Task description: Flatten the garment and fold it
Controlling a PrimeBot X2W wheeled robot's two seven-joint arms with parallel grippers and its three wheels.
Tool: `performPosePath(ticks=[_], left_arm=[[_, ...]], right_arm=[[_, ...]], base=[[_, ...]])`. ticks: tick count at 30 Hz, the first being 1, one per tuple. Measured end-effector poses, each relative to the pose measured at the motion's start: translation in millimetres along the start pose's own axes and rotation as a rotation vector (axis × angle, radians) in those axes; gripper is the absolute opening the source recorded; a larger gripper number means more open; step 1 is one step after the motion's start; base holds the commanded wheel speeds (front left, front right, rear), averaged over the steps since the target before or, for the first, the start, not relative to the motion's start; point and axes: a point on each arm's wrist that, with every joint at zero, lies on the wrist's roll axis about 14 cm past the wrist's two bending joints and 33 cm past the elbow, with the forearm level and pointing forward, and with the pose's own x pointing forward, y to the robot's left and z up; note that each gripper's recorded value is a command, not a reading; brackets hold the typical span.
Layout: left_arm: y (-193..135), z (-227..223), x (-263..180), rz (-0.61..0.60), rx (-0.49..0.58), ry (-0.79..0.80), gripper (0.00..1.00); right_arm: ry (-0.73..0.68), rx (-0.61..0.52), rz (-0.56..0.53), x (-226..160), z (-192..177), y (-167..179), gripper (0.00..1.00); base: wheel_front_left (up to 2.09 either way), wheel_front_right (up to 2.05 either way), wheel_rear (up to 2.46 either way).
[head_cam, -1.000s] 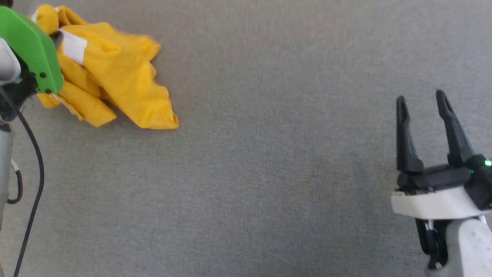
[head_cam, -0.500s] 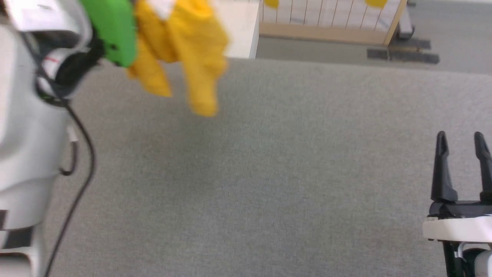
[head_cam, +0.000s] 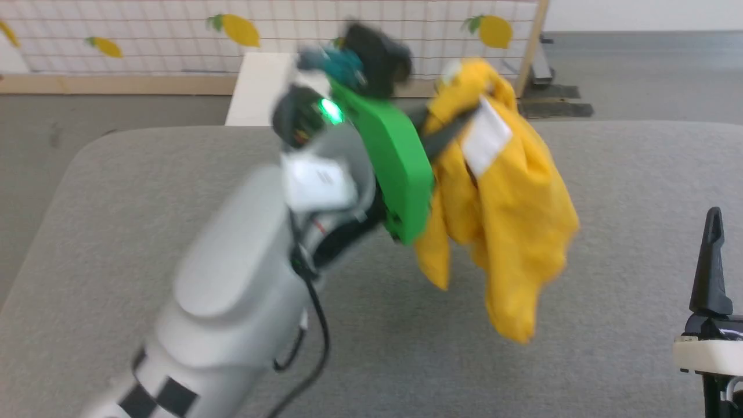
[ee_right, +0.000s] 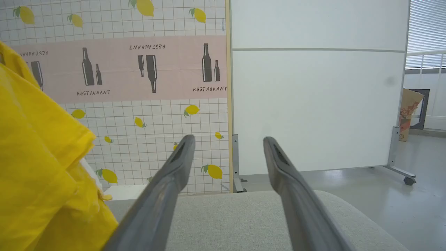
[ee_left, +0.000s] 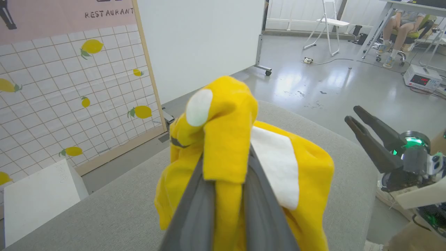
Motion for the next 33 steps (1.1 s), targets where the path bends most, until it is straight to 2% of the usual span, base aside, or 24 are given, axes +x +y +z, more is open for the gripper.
performPosePath(ticks=[5,7,11,14,15,16,17,18,22,25,27,29,31,33], left_arm=[[-19.5,-61.0,20.1,-0.001,0.014,0.063,0.00],[-23.9,-109.2,22.7,0.011,0.030,0.161,0.00],[-42.2,-207.7,9.4,-0.005,-0.045,0.394,0.00],[-55.3,-252.1,-1.9,-0.021,-0.104,0.515,0.00],[-56.8,-257.9,-2.6,-0.023,-0.112,0.523,0.31],[-56.4,-258.7,-1.9,-0.020,-0.116,0.516,0.31],[-54.9,-256.7,0.0,-0.010,-0.127,0.493,1.00],[-45.1,-235.3,8.3,0.027,-0.172,0.380,1.00],[-23.3,-174.7,15.7,0.106,-0.237,0.133,1.00],[3.1,-122.7,3.8,0.201,-0.236,-0.076,1.00],[30.7,-98.0,-19.9,0.308,-0.203,-0.192,1.00],[62.4,-81.6,-59.3,0.444,-0.118,-0.290,1.00],[80.0,-73.1,-95.0,0.539,-0.058,-0.360,1.00],[87.5,-73.2,-127.9,0.613,-0.049,-0.401,1.00]], right_arm=[[0.005,-0.021,-0.037,-10.8,3.2,-14.2,1.00],[0.011,-0.028,-0.049,-15.0,3.0,-18.5,1.00],[0.022,-0.038,-0.069,-21.3,2.5,-25.3,1.00],[0.029,-0.046,-0.083,-24.6,1.5,-30.2,1.00],[0.033,-0.049,-0.086,-25.1,0.8,-31.2,1.00],[0.035,-0.050,-0.085,-25.2,0.1,-31.1,1.00],[0.038,-0.053,-0.083,-25.2,-0.9,-30.7,1.00],[0.043,-0.051,-0.068,-24.0,-3.0,-25.6,1.00],[0.038,-0.038,-0.041,-24.3,-1.9,-16.6,1.00],[0.042,-0.027,-0.025,-26.9,-3.0,-11.0,1.00],[0.042,-0.020,-0.013,-28.4,-2.5,-7.1,1.00],[0.045,-0.014,0.000,-30.4,-3.0,-2.9,1.00],[0.047,-0.007,0.010,-31.8,-3.5,0.6,1.00],[0.053,0.000,0.020,-33.2,-5.3,4.2,1.00]], base=[[0.00,0.00,0.00],[0.00,0.00,0.00],[0.00,0.00,0.00],[0.00,0.00,0.00],[0.00,0.00,0.00],[0.00,0.00,0.00],[0.00,0.00,0.00],[0.00,0.00,0.00],[0.00,0.00,0.00],[0.00,0.00,0.00],[0.00,0.00,0.00],[0.00,0.00,0.00],[0.00,0.00,0.00],[0.00,0.00,0.00]])
